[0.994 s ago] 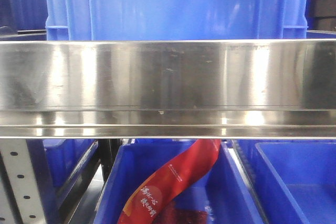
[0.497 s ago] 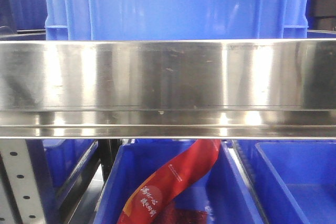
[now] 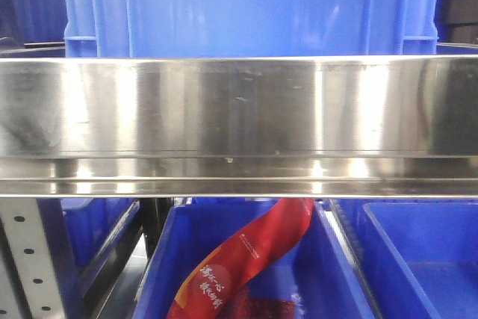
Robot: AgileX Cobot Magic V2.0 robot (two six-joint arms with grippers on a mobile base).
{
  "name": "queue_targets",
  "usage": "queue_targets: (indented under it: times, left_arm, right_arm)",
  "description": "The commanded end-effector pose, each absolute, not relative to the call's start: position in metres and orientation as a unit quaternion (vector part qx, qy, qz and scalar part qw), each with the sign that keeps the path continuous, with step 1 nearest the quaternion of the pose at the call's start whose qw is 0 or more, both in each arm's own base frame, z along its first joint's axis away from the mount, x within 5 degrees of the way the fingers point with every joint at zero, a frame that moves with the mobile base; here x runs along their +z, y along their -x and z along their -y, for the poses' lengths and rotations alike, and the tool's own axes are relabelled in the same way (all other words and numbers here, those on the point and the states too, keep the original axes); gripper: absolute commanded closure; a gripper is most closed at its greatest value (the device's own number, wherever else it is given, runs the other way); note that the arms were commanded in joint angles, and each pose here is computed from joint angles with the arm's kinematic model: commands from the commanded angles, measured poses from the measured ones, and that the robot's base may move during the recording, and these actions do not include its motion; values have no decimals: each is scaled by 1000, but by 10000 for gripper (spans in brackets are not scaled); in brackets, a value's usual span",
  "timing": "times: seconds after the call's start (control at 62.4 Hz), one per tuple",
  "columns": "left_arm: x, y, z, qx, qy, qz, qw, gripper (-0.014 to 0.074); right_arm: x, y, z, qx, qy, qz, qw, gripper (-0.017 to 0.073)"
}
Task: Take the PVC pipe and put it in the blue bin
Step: 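Lower both white clamps into the blue bin and open both grippers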
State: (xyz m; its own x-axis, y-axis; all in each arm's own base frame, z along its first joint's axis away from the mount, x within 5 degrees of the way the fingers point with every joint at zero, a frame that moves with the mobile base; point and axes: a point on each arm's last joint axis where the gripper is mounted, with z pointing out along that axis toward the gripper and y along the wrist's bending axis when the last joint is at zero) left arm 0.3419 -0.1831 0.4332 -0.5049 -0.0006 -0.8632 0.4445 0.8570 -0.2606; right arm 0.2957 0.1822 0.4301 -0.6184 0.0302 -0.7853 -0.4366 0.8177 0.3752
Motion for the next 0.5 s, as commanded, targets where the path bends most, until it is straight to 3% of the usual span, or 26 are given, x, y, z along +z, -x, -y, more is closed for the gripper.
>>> queue_targets:
  times: [0.0, 0.128, 0.289, 0.417, 0.481]
  left_arm:
    - [441, -341, 183, -239, -128, -825, 496, 704]
    - [441, -341, 183, -239, -128, -825, 496, 704]
    - [441, -341, 183, -239, -128, -825, 496, 696]
    - [441, -341, 183, -238, -128, -826, 495, 553]
    - [441, -341, 183, -238, -128, -826, 495, 454]
  right_arm:
    - [438, -296, -181, 282, 118, -844, 441, 727]
    - [438, -295, -181, 282, 119, -845, 439, 696]
    - [438, -295, -181, 281, 119, -845, 438, 462]
    - [438, -295, -181, 281, 120, -847, 436, 262]
    - [438, -295, -181, 281, 120, -847, 436, 214]
